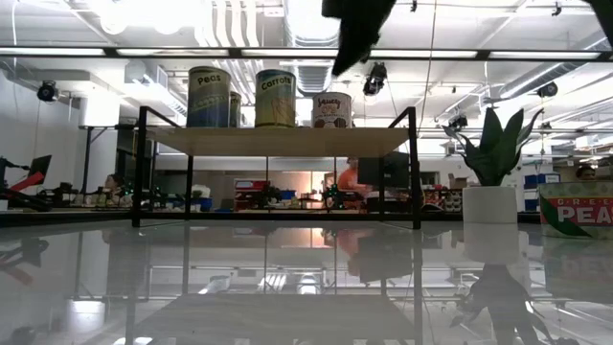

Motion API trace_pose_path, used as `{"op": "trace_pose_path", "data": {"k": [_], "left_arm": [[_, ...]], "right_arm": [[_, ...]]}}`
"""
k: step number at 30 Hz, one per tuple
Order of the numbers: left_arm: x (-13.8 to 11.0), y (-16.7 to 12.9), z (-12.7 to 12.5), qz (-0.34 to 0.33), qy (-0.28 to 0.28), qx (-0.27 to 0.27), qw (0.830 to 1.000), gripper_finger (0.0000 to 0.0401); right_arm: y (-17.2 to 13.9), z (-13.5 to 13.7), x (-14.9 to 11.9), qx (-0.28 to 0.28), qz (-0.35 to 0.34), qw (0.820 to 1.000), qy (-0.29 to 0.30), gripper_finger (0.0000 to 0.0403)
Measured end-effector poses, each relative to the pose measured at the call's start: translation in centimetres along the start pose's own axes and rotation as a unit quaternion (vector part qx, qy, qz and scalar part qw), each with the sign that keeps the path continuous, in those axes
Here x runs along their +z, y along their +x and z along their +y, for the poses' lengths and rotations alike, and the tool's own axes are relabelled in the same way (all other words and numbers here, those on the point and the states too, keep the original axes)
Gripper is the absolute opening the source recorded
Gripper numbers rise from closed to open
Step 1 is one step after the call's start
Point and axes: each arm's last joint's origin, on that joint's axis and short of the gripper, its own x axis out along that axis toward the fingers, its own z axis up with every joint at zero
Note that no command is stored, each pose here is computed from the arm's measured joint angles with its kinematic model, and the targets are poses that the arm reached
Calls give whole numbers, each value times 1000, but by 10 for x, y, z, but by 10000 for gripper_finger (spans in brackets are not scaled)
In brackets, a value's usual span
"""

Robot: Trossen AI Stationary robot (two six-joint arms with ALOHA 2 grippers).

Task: Pick and place cans onto a shelf
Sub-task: Put the small canned peas on the shelf

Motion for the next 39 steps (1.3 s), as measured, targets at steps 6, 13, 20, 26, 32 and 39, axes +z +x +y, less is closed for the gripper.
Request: {"op": "trace_pose_path", "data": {"k": [6, 13, 20, 26, 32, 39], "left_arm": [[0, 0, -1, -5, 0, -16, 1000, 0], [0, 0, -1, -7, -4, -22, 1000, 0], [0, 0, -1, -7, -8, -22, 1000, 0], [1, 0, -2, -11, -8, -36, 999, 0], [1, 0, -2, -11, -8, -36, 999, 0], [1, 0, -2, -11, -8, -36, 999, 0]], "right_arm": [[-27, 51, -9, 81, 47, 993, 68, 11], [-29, 124, -29, 130, 108, 979, 115, 11], [4, 181, -78, 137, 180, 960, 166, 11], [26, 188, -148, 27, 253, 935, 246, 11], [34, 178, -189, -42, 277, 887, 368, 28], [46, 178, -201, -57, 279, 875, 392, 100]]}}
